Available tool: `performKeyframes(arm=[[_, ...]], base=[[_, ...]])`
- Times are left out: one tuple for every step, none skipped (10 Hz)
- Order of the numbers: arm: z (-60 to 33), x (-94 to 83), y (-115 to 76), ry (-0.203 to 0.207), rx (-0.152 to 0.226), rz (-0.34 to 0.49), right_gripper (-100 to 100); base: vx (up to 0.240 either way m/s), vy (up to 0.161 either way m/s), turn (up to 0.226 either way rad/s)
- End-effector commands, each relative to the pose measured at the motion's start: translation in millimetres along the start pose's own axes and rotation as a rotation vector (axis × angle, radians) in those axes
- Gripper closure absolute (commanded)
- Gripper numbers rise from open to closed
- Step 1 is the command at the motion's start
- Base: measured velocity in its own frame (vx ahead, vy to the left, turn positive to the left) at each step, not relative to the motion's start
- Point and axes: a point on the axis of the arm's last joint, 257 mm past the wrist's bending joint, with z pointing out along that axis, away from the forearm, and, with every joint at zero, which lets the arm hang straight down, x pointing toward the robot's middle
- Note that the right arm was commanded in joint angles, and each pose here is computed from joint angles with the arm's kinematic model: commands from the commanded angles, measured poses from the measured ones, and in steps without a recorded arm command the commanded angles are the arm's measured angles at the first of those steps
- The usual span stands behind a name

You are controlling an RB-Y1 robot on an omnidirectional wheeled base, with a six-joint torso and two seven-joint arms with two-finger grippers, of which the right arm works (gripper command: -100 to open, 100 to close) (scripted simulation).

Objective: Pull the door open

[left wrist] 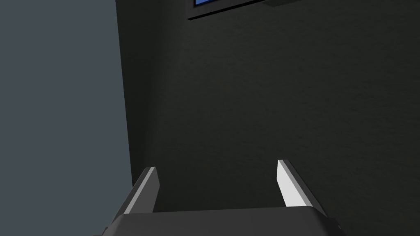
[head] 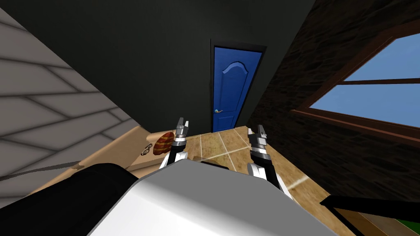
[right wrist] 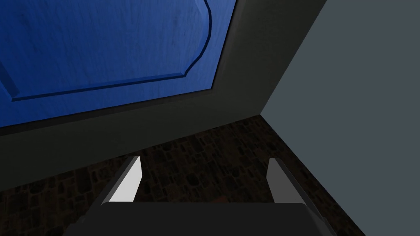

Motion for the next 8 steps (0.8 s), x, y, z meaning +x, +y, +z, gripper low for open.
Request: performKeyframes(arm=[[0.0, -2.3, -11.5, 0.001, 0.016, -0.004, -100], [-0.1, -3.8, -19.0, 0.001, 0.027, -0.006, -100], [-0.3, -5.4, -26.5, 0.002, 0.037, -0.009, -100], [-0.5, -7.2, -34.1, 0.002, 0.048, -0.011, -100], [-0.8, -9.2, -42.7, 0.002, 0.060, -0.014, -100], [-1.2, -11.4, -51.1, 0.002, 0.071, -0.017, -100], [-1.5, -13.6, -59.4, 0.001, 0.083, -0.021, -100], [-2.0, -16.0, -67.7, 0.001, 0.095, -0.024, -100]], base=[[0.077, -0.007, 0.111], [0.072, -0.005, 0.118], [0.082, -0.007, 0.106], [0.088, -0.007, 0.137], [0.086, 0.003, 0.130], [0.087, -0.001, 0.114], [0.092, -0.005, 0.145], [0.086, -0.010, 0.143]])
